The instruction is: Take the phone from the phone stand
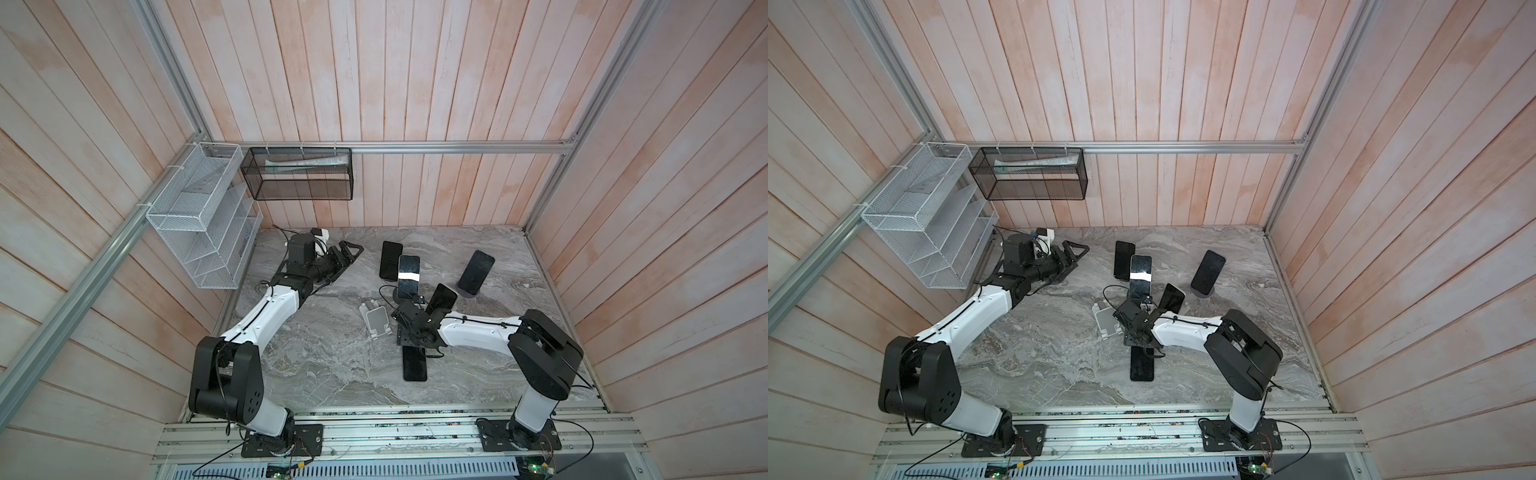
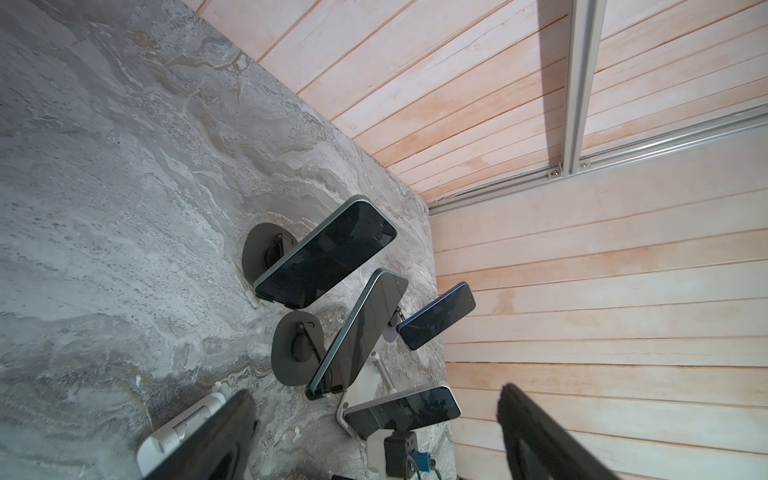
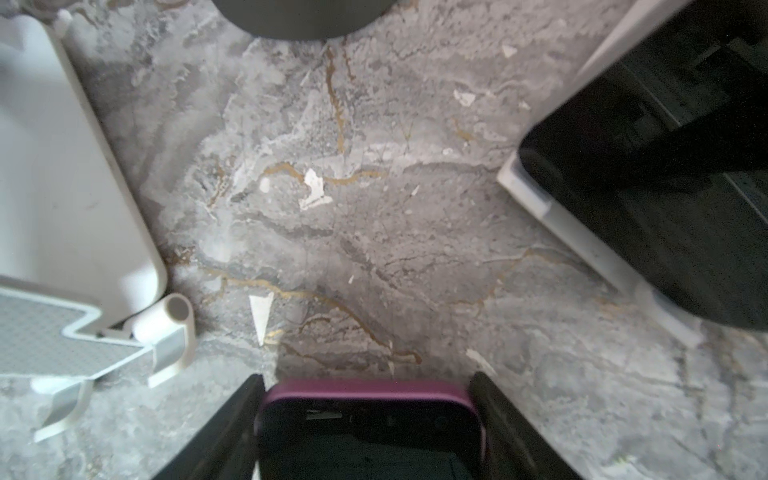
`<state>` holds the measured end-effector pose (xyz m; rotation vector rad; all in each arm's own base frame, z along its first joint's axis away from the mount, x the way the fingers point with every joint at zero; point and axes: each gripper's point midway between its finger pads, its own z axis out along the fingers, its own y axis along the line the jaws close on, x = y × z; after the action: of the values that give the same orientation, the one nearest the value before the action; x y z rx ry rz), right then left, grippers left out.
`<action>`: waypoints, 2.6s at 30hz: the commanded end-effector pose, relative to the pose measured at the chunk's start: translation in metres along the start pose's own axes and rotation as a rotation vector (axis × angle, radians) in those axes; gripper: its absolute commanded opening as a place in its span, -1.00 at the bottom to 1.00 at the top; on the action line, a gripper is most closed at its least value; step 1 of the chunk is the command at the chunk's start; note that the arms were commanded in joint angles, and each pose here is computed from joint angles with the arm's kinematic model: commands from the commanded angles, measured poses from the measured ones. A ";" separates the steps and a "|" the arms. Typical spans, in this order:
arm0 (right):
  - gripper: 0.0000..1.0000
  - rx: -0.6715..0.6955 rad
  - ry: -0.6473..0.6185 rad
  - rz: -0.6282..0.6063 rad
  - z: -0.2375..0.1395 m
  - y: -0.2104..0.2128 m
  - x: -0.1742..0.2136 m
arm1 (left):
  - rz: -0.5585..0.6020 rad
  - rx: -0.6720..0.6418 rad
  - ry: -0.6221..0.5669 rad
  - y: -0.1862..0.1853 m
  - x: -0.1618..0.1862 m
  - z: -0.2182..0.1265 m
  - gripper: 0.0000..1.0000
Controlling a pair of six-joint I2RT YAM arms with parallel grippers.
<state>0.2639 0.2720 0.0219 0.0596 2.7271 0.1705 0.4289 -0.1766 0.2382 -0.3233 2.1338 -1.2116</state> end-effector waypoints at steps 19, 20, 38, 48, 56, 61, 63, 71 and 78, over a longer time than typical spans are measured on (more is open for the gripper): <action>0.61 0.031 0.045 0.013 0.013 -0.011 0.021 | 0.064 -0.020 -0.032 -0.003 -0.009 -0.006 0.85; 0.61 0.024 0.041 0.009 0.011 -0.011 0.019 | 0.068 -0.019 -0.036 -0.004 -0.011 -0.007 0.85; 0.71 -0.144 -0.168 -0.288 -0.108 0.054 -0.050 | 0.106 -0.008 -0.114 -0.016 -0.029 -0.029 0.85; 0.71 -0.227 -0.394 -0.192 -0.169 0.027 -0.074 | 0.184 -0.243 -0.233 -0.006 -0.033 -0.041 0.86; 0.77 -0.219 -0.558 -0.103 -0.214 -0.034 -0.080 | 0.289 -0.565 -0.301 -0.014 0.004 -0.039 0.98; 0.87 -0.254 -0.666 -0.013 -0.229 -0.067 -0.094 | 0.250 -0.638 -0.224 -0.010 0.069 -0.032 1.00; 0.90 -0.279 -0.694 0.013 -0.230 -0.076 -0.095 | 0.233 -0.668 -0.199 -0.005 0.094 -0.033 1.00; 0.95 -0.272 -0.688 0.014 -0.217 -0.091 -0.096 | 0.198 -0.901 -0.066 0.041 0.153 -0.035 1.00; 0.95 -0.282 -0.693 0.043 -0.210 -0.104 -0.086 | 0.192 -1.037 -0.048 0.057 0.185 -0.015 1.00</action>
<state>0.2600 0.1434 0.2305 0.0733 2.0204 0.4266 0.2842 -0.2324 0.1169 -0.4654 2.5325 0.0231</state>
